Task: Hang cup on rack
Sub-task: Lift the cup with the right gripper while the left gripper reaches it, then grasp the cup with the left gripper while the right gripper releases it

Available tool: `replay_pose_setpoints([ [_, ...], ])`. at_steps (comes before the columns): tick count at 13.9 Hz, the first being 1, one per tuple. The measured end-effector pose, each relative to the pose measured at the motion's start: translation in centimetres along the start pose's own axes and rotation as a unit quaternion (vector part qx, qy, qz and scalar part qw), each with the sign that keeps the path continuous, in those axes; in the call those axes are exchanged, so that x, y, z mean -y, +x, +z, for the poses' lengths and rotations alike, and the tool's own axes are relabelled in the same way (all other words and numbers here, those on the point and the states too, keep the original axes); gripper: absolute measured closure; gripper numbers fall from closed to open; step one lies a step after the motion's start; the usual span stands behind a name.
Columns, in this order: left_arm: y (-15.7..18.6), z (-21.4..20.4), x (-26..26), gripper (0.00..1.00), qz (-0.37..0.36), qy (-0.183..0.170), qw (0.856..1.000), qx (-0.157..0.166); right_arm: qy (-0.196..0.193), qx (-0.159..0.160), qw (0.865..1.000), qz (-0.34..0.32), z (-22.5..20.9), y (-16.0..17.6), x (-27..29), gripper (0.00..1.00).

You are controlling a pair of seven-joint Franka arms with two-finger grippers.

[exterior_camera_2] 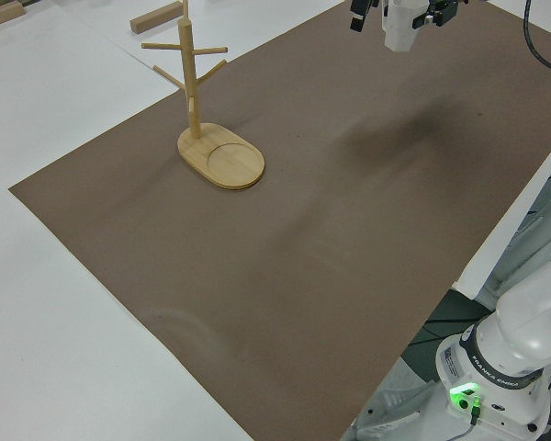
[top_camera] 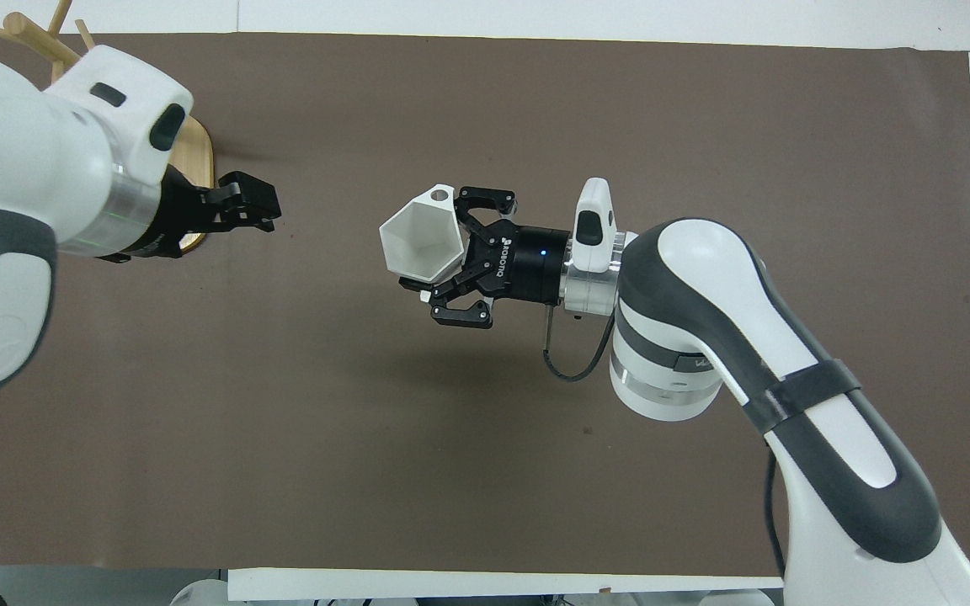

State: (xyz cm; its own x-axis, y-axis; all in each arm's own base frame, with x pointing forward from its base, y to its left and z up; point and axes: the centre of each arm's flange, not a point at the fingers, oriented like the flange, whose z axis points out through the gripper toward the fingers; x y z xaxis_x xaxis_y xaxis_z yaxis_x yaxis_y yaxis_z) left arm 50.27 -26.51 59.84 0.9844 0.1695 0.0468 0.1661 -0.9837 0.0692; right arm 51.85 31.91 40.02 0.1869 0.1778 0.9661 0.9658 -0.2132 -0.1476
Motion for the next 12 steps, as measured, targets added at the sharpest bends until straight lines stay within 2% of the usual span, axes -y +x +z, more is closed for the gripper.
replay_pose_setpoints([
  [4,-1.4,1.4,-3.6,0.01,-0.005,-0.006,1.0,-0.004,-0.005,-0.002,1.0,0.001,-0.4,0.1,-0.4,0.16],
  [12,-2.3,2.5,-6.7,0.03,-0.014,-0.009,1.0,-0.004,0.001,-0.002,1.0,-0.003,0.1,0.2,0.0,0.16],
])
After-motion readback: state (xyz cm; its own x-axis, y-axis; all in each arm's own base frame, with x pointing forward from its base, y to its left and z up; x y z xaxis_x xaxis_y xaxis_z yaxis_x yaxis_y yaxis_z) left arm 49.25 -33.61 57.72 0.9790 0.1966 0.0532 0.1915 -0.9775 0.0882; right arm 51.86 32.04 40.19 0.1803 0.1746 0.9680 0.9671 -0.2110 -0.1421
